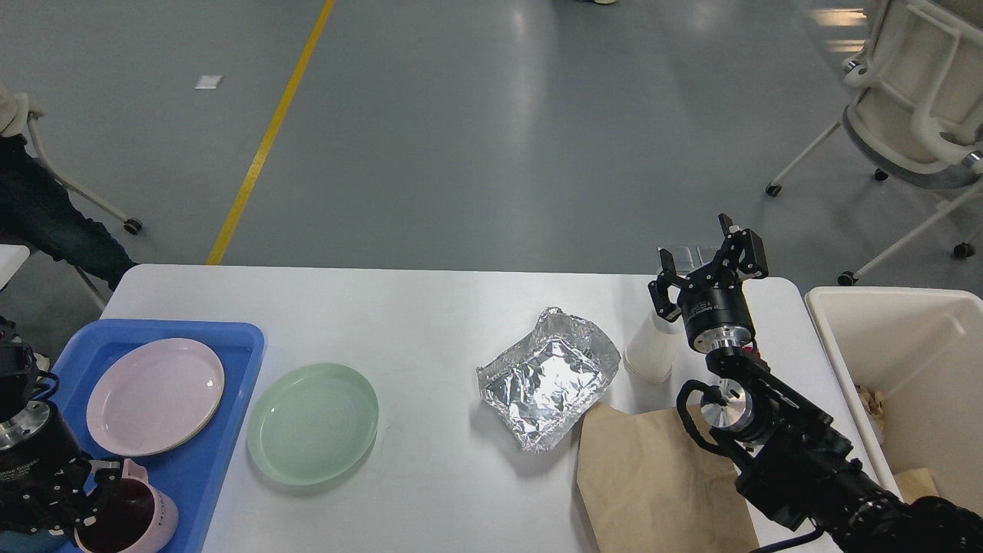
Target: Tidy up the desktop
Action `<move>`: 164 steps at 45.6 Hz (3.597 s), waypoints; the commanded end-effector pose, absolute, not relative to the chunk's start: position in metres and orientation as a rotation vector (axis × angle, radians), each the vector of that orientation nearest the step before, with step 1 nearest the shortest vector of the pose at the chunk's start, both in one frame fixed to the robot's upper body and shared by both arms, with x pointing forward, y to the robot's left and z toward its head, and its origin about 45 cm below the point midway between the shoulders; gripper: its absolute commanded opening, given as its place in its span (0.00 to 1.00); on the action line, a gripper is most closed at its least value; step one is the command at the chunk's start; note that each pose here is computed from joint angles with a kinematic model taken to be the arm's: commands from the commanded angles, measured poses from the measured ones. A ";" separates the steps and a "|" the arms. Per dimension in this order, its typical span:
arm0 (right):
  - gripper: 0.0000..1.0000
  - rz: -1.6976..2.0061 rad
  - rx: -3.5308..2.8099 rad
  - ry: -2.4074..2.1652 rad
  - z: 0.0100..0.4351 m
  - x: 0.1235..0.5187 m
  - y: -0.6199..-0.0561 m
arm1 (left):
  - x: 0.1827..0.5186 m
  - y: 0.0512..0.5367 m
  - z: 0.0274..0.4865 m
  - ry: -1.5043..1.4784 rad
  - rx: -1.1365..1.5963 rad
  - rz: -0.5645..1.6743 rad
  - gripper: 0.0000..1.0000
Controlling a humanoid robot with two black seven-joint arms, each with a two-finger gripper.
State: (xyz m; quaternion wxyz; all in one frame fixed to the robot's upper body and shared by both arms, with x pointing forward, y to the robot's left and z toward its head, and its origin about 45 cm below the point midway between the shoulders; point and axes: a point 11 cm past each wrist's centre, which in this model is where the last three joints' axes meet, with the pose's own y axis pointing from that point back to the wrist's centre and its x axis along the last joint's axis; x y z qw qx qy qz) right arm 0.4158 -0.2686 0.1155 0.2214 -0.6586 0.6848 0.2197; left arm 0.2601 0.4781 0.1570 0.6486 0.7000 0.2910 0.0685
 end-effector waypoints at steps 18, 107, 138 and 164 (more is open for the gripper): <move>1.00 0.607 -1.820 1.894 0.115 0.416 -0.269 | 0.263 0.481 0.158 0.651 1.609 0.159 0.49; 1.00 0.607 -1.820 1.894 0.115 0.416 -0.269 | 0.338 0.275 0.179 0.113 1.517 -0.068 0.93; 1.00 0.607 -1.820 1.892 0.116 0.416 -0.269 | 0.328 0.287 0.121 0.229 1.514 0.069 0.86; 1.00 0.607 -1.820 1.892 0.116 0.416 -0.269 | 0.312 0.319 0.090 0.277 1.497 0.250 0.75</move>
